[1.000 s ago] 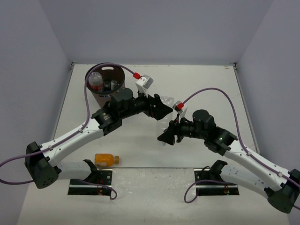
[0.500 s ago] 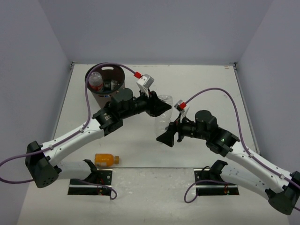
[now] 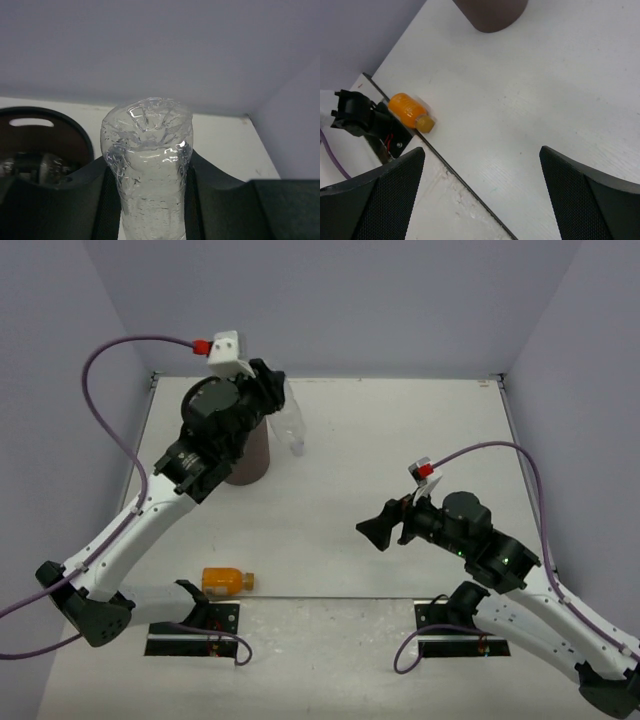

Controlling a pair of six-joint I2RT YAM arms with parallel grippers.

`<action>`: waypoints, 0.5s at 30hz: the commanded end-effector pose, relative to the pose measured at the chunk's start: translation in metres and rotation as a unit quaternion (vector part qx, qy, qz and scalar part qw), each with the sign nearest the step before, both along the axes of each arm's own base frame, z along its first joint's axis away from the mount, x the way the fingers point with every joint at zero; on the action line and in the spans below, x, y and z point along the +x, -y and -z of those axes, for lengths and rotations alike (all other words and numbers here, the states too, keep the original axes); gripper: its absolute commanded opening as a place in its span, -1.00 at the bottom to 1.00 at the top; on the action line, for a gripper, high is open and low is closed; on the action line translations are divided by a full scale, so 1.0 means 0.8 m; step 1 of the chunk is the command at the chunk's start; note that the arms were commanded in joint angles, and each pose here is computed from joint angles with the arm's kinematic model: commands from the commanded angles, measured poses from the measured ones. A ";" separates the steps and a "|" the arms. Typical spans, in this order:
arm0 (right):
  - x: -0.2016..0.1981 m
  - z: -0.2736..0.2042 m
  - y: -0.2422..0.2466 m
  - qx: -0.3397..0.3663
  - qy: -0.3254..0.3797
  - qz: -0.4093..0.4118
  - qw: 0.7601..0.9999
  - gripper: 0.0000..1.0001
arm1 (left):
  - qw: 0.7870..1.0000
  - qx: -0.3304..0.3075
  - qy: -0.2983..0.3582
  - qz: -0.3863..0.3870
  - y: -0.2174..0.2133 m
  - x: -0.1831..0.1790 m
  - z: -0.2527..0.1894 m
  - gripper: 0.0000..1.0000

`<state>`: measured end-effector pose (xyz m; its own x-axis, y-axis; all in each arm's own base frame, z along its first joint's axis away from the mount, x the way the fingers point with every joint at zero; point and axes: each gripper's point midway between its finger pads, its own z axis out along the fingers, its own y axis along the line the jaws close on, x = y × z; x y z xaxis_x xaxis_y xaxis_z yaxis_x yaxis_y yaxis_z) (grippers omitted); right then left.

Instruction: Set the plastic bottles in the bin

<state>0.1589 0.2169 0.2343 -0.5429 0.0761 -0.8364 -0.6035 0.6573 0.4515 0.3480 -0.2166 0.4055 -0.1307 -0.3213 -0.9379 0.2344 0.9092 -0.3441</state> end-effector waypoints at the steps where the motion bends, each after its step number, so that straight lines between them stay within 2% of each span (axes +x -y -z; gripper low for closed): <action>1: 0.009 0.020 0.015 -0.020 -0.010 0.041 0.999 0.97 | 0.981 0.012 0.068 -0.181 -0.111 0.041 -0.060 -0.68; 6: 0.012 0.029 0.020 -0.031 -0.009 0.052 0.998 0.97 | 0.952 0.054 0.092 -0.286 -0.166 0.073 -0.067 -0.65; 12: 0.015 0.034 0.025 -0.043 -0.003 0.058 0.997 0.97 | 0.928 0.059 0.083 -0.357 -0.213 0.112 -0.046 -0.66; 15: 0.015 0.044 0.029 -0.047 -0.006 0.064 0.997 0.97 | 0.914 0.098 0.069 -0.386 -0.225 0.119 -0.025 -0.63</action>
